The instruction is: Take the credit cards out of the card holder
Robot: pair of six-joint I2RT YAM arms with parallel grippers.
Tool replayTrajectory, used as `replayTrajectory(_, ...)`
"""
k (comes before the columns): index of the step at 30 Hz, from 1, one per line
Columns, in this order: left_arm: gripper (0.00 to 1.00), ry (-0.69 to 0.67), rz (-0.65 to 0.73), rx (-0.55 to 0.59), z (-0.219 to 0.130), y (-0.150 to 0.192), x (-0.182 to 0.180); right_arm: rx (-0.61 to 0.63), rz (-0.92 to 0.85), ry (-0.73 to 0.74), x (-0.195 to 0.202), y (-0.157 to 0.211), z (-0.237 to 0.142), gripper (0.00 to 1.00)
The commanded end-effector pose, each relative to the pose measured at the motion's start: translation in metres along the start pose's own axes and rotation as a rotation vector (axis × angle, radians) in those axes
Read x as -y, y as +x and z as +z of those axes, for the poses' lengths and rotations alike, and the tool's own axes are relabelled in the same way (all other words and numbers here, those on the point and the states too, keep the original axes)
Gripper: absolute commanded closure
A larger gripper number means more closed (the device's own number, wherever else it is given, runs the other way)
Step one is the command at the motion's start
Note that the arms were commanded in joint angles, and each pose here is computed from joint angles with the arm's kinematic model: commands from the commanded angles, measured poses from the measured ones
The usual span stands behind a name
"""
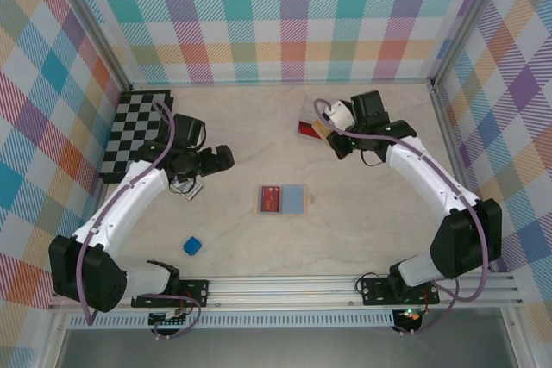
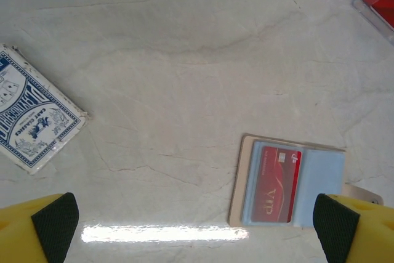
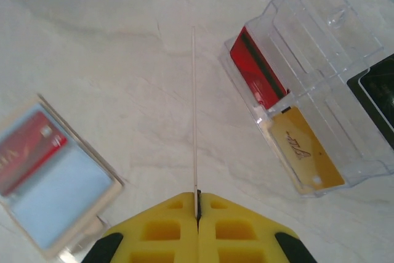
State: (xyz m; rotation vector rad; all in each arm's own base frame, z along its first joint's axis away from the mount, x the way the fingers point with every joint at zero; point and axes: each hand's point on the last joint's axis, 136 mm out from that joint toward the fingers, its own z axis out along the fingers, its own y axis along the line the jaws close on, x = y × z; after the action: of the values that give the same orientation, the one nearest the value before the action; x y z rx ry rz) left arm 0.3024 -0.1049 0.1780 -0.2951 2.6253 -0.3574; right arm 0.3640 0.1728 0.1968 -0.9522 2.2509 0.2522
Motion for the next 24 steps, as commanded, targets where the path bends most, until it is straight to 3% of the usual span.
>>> replayTrajectory(1,0.0,-0.024,0.014,-0.005,-0.003,0.004,-0.011,-0.035,-0.203,-0.032,0.018,0.004,0.004,1.0)
replayTrajectory(10,0.0,-0.096,-0.004,-0.023,0.003,0.006,-0.023,-0.102,-0.298,-0.017,0.068,0.012,0.036,1.0)
replayTrajectory(24,0.0,-0.085,0.019,-0.016,0.006,0.005,-0.022,-0.22,-0.477,-0.062,0.094,0.032,0.09,1.0)
